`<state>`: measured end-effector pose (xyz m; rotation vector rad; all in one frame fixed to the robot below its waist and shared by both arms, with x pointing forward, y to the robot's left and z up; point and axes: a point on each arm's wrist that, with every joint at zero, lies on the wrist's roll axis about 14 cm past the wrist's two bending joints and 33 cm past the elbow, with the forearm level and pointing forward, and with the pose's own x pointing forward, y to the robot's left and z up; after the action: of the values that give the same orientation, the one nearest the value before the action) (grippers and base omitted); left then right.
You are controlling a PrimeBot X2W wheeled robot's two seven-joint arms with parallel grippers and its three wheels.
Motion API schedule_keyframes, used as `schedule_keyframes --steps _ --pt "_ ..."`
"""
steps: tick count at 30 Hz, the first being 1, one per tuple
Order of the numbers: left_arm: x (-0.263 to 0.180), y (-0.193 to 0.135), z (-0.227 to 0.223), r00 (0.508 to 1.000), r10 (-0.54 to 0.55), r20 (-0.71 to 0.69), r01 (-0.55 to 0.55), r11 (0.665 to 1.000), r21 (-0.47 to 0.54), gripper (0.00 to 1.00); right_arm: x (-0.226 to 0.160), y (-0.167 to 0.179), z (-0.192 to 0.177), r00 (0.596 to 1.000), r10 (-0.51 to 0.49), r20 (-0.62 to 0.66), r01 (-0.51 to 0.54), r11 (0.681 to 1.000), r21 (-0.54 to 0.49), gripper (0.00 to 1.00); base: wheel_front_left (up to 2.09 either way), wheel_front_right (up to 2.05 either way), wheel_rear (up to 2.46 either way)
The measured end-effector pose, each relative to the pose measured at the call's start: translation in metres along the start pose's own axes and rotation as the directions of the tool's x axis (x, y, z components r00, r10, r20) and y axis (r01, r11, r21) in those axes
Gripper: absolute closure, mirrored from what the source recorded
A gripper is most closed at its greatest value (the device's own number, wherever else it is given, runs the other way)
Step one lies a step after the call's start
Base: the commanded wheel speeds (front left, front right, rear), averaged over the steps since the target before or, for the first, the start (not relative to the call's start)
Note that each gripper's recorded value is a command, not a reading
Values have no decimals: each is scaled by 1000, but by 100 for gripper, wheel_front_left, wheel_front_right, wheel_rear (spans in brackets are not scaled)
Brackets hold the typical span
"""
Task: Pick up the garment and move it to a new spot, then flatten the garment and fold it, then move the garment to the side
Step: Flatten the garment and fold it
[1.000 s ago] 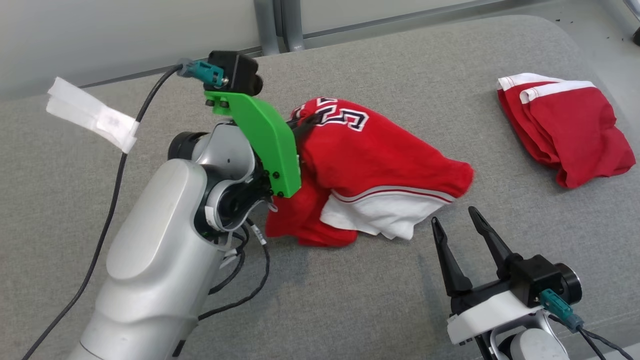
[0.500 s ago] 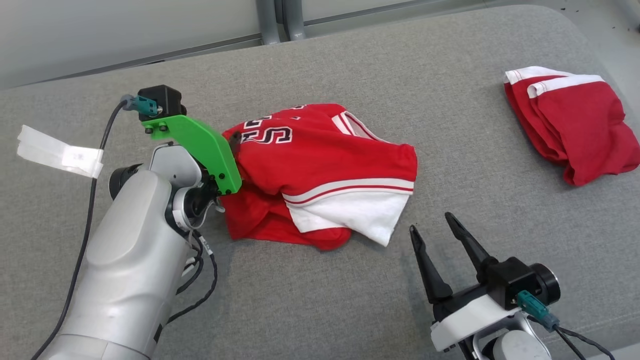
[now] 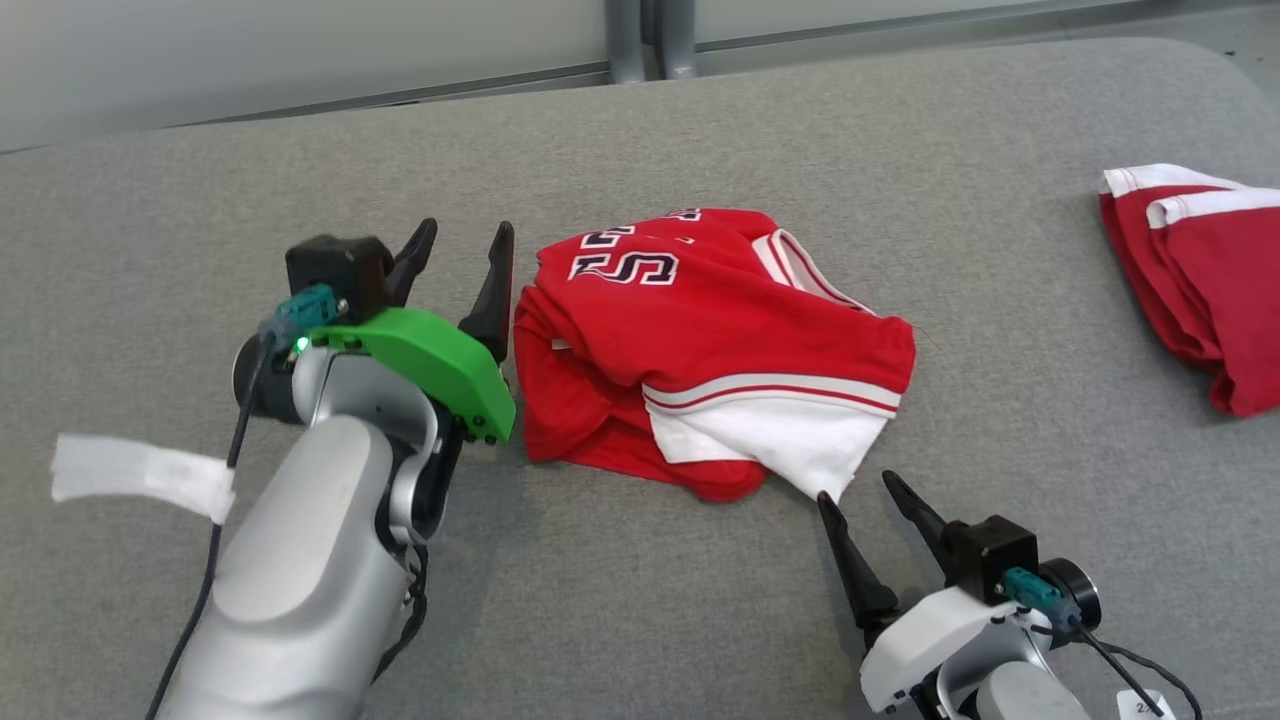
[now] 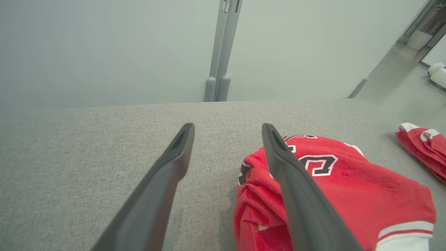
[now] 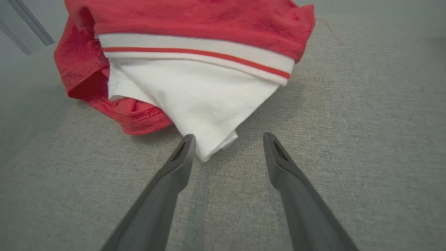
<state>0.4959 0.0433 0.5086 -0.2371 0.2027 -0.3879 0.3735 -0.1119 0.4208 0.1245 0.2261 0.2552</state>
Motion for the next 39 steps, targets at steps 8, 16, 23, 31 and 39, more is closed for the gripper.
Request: schedule_keyframes --steps 8,16,23,31,39 --pt "-56 18 0 990 79 116 -84 996 31 0 19 13 0 998 61 -25 -61 998 -12 0 0 0 0" --pt "-89 23 -5 976 149 157 -146 989 -34 0 23 12 -9 995 61 -73 -61 998 0 90 0 0 0" --pt "-108 27 -11 966 180 184 -177 984 -30 0 30 8 22 997 71 8 -71 997 16 100 0 0 0" --pt "-117 15 -21 969 178 173 -170 983 -62 0 30 4 121 978 152 141 -160 986 46 100 0 0 0" --pt "-119 3 -24 967 174 183 -155 981 -113 0 14 41 213 914 345 215 -354 935 2 100 0 0 0"
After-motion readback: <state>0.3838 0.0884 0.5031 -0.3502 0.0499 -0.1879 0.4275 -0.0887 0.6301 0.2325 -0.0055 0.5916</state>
